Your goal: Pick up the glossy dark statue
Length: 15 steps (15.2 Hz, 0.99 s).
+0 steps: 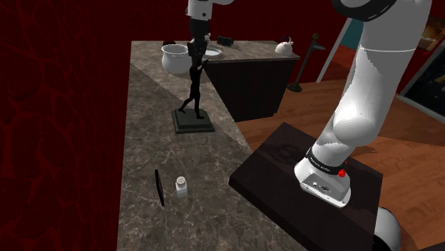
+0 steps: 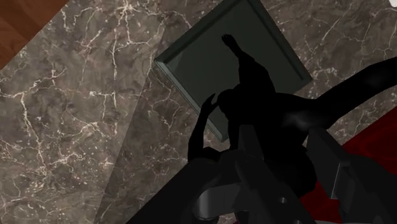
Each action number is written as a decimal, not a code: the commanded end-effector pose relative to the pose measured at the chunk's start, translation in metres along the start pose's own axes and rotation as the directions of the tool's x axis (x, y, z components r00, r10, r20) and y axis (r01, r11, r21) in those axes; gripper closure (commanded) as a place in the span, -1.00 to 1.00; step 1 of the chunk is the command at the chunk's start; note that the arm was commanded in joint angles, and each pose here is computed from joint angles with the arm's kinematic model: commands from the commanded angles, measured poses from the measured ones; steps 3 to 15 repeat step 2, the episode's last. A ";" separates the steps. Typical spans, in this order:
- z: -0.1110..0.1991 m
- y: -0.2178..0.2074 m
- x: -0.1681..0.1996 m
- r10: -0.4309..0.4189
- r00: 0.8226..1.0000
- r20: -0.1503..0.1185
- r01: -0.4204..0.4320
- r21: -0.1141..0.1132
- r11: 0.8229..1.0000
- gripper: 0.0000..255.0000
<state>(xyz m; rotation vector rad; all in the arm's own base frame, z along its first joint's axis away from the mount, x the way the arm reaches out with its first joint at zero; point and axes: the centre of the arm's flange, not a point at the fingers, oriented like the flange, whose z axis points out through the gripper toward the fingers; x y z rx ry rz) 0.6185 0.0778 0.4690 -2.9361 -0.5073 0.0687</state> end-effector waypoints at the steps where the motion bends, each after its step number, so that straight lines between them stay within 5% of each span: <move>1: -0.008 -0.001 -0.002 0.000 1.000 -0.001 0.000 0.000 1.000 1.00; 15: -0.008 -0.001 -0.002 0.000 1.000 -0.001 0.000 0.000 1.000 1.00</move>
